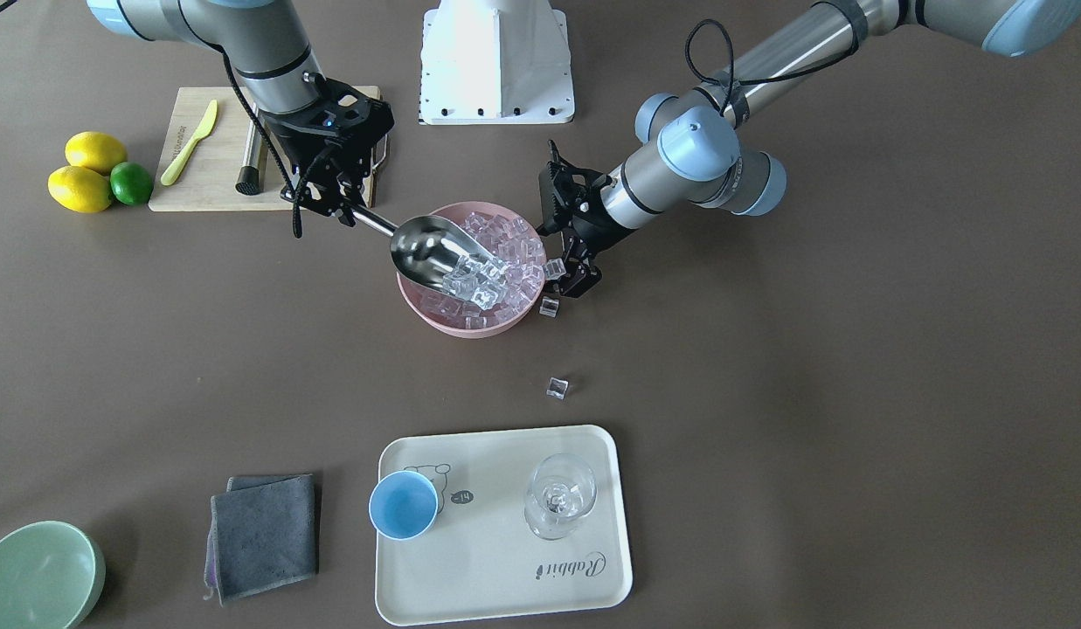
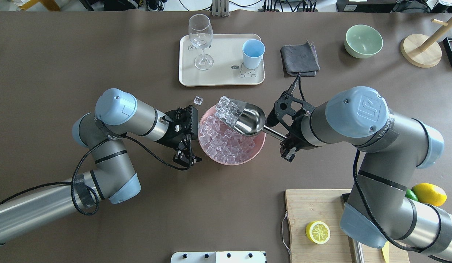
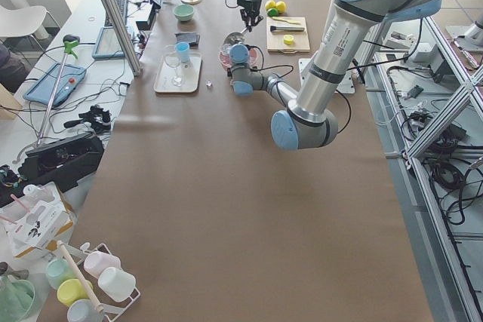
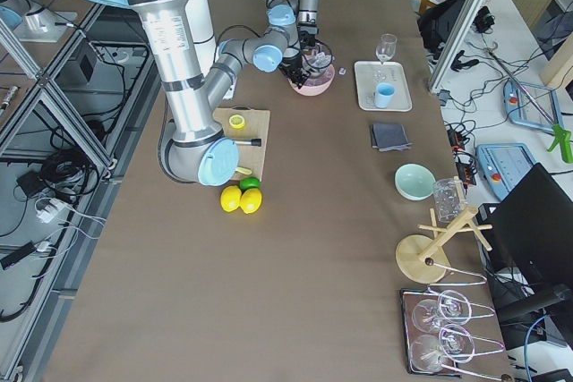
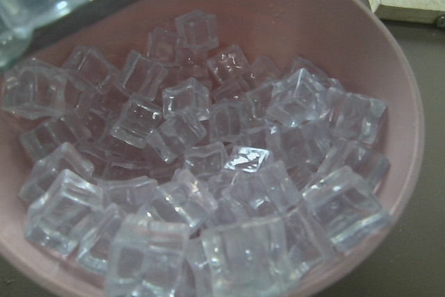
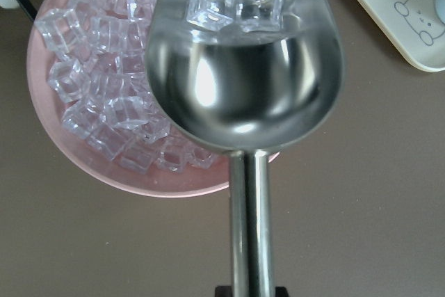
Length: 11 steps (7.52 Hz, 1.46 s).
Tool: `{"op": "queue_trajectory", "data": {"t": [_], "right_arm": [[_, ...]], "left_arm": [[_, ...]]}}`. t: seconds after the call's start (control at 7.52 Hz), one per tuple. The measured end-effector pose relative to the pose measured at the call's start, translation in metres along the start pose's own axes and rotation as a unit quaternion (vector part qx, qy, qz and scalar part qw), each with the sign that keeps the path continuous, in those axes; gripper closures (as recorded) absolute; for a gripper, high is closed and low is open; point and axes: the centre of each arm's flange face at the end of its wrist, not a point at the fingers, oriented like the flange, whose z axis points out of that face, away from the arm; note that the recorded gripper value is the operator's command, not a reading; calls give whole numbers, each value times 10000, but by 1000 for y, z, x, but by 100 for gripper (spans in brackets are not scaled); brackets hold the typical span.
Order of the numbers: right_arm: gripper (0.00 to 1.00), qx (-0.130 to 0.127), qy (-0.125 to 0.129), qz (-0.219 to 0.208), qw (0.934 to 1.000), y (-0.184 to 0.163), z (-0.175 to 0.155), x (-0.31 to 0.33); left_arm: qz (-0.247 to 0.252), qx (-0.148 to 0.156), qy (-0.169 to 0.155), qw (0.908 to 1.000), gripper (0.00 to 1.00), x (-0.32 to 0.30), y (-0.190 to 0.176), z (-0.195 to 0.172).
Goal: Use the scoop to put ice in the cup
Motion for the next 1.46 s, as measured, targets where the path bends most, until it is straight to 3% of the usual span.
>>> {"op": "queue_trajectory", "data": {"t": [0.13,0.4,0.66,1.06,1.46], "right_arm": [[100,30,27,99,9999,2,-6,4],[100,32,64,709,9975,1,-16,30],[100,-97,-123,1472,9890,3,-21,70],[100,67,197,1833,9828,-16,-30,116],[100,-85,514,2008,9782,-57,0,158]], "left_arm": [[-1,-1,0,10000,2,0,0,0],[1,1,0,10000,2,0,0,0],[1,7,-4,10000,2,1,-1,-1],[-22,-26,-21,10000,2,2,-11,-10],[-77,-156,-42,9998,2,4,-26,-24]]}}
